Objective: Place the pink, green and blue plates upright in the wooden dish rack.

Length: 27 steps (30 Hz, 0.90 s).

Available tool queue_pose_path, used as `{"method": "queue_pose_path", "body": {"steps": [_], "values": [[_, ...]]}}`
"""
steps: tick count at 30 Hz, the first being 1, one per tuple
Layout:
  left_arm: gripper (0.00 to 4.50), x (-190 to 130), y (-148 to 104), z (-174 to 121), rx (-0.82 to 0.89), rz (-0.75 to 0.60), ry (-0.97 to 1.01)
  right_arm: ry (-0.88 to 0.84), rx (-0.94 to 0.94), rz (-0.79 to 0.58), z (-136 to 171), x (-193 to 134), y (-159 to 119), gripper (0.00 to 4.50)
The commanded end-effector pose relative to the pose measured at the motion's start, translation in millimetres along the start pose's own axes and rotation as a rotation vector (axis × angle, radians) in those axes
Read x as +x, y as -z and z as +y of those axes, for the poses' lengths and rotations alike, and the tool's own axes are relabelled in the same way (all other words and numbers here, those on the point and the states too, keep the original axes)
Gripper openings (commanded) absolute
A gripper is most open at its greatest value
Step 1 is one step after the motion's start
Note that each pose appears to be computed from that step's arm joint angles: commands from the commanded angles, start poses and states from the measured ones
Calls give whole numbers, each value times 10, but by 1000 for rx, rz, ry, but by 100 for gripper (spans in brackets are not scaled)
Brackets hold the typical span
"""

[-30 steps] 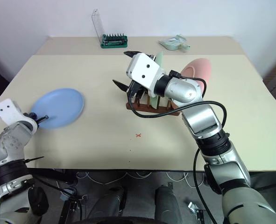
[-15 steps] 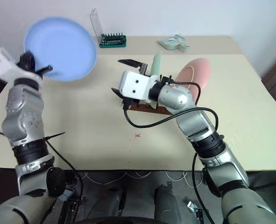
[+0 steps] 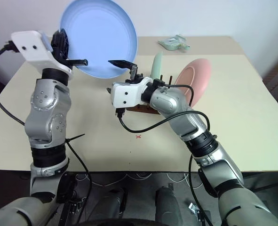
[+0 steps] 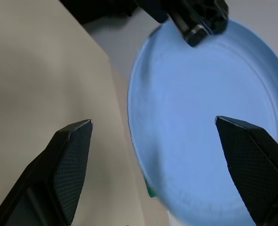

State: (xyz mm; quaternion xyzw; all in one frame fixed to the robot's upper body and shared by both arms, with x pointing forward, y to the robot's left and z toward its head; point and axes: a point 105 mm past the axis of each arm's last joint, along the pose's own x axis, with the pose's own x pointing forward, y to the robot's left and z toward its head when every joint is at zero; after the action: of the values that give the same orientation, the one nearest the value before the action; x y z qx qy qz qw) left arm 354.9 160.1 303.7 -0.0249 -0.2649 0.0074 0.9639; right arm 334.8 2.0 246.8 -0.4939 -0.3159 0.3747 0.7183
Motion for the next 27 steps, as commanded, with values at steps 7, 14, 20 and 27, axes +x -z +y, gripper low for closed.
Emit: {"method": "queue_pose_path", "body": {"steps": [7, 14, 20, 27], "values": [[0, -89, -193, -178, -13, -49, 48, 25, -43, -32, -64, 77, -93, 342], [0, -93, -185, -185, -25, -44, 56, 44, -63, -7, -87, 74, -43, 3], [0, -95, -99, -64, -158, -20, 3, 50, -70, -31, -67, 78, -101, 3], [240, -52, -185, 389, -245, -93, -157, 46, -64, -42, -51, 91, -122, 0]]}}
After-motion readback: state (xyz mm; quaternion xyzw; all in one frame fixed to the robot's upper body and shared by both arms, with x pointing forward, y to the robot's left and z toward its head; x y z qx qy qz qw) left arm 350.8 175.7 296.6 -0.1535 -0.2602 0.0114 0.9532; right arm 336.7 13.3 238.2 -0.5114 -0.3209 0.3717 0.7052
